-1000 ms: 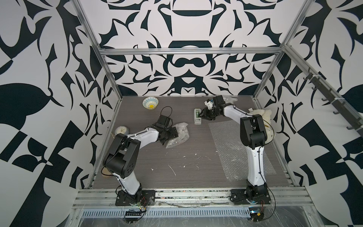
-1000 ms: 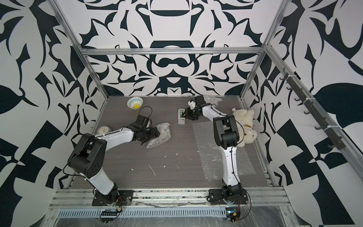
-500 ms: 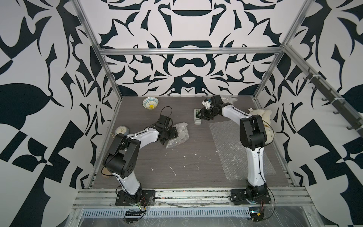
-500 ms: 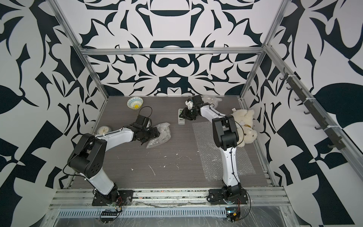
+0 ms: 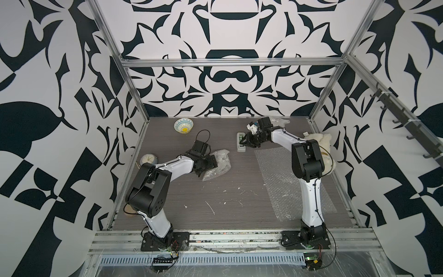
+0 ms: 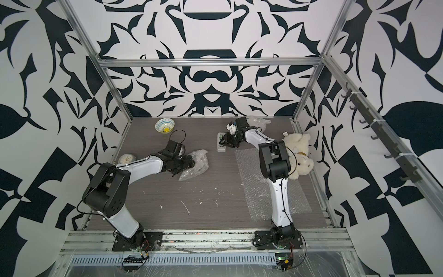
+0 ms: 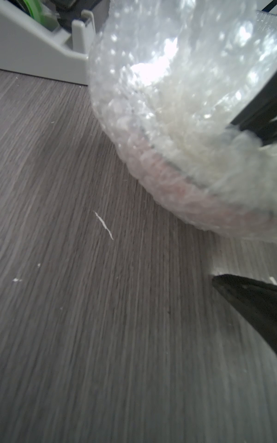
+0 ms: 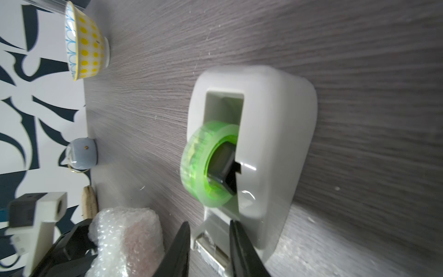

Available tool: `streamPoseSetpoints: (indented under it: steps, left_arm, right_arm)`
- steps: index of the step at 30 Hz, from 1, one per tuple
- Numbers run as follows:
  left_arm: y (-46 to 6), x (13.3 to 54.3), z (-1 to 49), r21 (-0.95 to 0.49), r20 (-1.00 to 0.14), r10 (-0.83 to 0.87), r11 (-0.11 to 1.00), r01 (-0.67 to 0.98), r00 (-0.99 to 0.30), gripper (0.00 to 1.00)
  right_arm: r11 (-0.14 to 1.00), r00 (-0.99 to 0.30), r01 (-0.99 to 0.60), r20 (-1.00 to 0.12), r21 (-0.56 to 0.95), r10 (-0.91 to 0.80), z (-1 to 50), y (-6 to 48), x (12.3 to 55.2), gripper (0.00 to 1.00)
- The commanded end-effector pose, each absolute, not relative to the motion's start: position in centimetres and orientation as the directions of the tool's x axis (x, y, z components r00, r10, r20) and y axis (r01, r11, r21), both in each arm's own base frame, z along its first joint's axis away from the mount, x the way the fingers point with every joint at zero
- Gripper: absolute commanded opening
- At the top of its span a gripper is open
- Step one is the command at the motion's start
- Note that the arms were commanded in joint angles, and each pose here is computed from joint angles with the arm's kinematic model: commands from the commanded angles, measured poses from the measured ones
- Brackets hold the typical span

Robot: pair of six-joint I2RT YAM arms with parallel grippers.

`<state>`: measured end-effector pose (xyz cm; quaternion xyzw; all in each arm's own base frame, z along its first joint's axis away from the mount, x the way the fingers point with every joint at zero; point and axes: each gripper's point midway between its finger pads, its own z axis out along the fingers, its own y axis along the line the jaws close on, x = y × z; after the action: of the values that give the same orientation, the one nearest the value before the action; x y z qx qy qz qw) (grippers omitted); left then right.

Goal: Wrap bowls in bubble wrap
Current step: Tear off the tape using the Tape Cutter.

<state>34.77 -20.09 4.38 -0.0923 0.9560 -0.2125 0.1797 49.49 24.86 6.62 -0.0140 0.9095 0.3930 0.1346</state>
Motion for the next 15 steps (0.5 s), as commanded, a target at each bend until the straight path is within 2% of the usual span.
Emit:
streamPoseSetpoints:
  steps: [1, 10, 15]
  left_arm:
    - [-19.81, 33.97, 3.73, -0.416, -0.288, -0.239, 0.903, -0.103, -0.928, 0.83]
    - [-19.41, 33.73, 3.81, -0.406, -0.295, -0.242, 0.908, -0.108, -0.924, 0.83]
    - [-19.34, 33.73, 4.07, -0.407, -0.301, -0.243, 0.907, -0.107, -0.922, 0.84]
  right_arm:
    - [0.657, -0.976, -0.102, -0.203, 0.747, 0.079, 5.69, 26.06, 49.25, 0.31]
    - [0.668, -0.978, -0.082, -0.188, 0.740, 0.088, 5.72, 25.99, 49.53, 0.31]
    - [0.675, -0.978, -0.076, -0.188, 0.734, 0.094, 6.19, 25.69, 49.40, 0.27]
